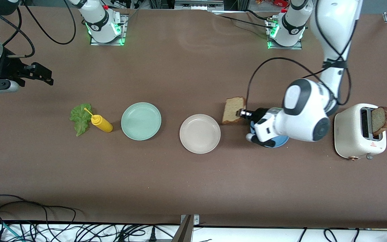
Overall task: Make sandwich on beige plate with both arms
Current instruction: 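Carry the bread slice with the left gripper over the beige plate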
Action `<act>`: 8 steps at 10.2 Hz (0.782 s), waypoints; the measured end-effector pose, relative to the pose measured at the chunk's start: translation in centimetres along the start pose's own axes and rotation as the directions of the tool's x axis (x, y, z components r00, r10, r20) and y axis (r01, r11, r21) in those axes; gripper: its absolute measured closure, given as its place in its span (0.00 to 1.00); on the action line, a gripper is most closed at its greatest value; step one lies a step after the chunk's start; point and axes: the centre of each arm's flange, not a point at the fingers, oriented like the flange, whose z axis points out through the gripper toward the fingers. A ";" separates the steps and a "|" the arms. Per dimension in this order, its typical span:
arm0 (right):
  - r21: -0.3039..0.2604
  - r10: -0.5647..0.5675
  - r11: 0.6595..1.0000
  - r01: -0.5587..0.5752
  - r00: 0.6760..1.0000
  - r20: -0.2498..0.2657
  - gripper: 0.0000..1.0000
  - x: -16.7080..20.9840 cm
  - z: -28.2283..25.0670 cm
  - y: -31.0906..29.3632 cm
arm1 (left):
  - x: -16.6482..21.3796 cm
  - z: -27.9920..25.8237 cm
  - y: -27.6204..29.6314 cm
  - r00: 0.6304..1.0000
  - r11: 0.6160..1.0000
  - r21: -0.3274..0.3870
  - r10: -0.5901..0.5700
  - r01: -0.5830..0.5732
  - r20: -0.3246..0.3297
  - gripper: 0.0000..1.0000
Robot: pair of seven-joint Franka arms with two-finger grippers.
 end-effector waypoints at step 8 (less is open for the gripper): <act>0.000 0.000 1.000 0.000 1.000 0.000 0.00 0.0 0.0 0.0 | 4.8 8.3 5.2 0.958 0.970 -0.172 -0.204 0.170 -0.204 0.90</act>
